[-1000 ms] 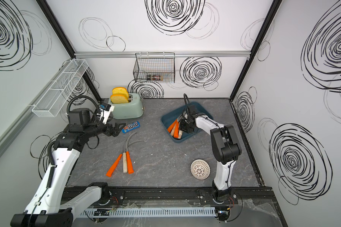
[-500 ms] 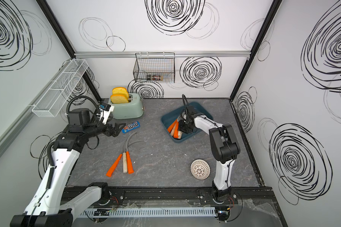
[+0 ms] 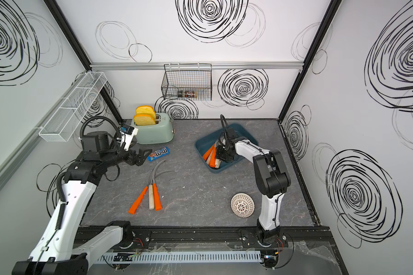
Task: Put small sickles into storage boxes
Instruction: Place the sickle in the storage box, then pick up the sickle at the center of the board.
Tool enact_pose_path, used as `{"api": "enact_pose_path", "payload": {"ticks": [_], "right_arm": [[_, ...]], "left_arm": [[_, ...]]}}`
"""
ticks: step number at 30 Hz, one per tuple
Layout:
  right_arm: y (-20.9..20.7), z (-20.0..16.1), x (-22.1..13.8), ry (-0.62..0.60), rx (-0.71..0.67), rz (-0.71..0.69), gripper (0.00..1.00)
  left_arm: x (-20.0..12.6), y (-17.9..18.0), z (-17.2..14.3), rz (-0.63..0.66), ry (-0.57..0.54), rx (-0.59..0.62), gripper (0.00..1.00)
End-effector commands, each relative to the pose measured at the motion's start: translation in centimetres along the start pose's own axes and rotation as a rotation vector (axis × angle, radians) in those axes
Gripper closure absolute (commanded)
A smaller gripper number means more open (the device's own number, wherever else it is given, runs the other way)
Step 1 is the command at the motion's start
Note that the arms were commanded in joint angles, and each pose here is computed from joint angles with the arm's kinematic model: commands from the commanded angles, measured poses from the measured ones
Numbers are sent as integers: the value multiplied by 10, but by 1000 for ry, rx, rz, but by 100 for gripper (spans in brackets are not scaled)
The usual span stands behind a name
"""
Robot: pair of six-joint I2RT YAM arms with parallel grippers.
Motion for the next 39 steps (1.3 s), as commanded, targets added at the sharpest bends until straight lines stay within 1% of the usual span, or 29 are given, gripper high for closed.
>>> {"api": "enact_pose_path", "payload": {"ticks": [1,3,6,9,11,16,19,23,27,32,36,39], "right_arm": [[16,7,-30,-58,-43,13,64],[21,9,-39,-75,-64,14,64],[29,10,-55,-118,-109,3,64],[42,7,-72,-163,-176,-5,64],[53,0,-80,-182,-232,-13,64],[90,-31,-85,-193,-399,-21,64],[111,-57,-82,-186,-485,-12,64],[137,-95,-70,-158,-586,23,64],[153,-134,-51,-100,-658,44,63],[167,-179,-35,-52,-720,87,62],[175,-207,-27,-15,-751,115,62],[181,-225,-18,13,-774,133,61]], "left_arm": [[-5,2,15,28,-51,13,4],[-3,4,15,43,-46,6,4],[1,17,12,123,-42,-24,4],[4,34,7,187,-21,-79,4],[4,45,3,203,-14,-132,4],[-2,76,-14,223,-10,-283,4],[-8,85,-23,217,-9,-332,4],[-11,84,-36,243,16,-317,4],[-14,74,-47,225,34,-281,4],[-19,59,-59,179,77,-218,4],[-26,52,-65,196,79,-209,4],[-33,48,-63,218,56,-203,4]]}}
Point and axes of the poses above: each gripper's point midway between its finger pads, its own x axis out along the fingers, its own y axis along the line the jaws close on, z = x × y, the point moved 6 cm from there along -x, back along the fingers
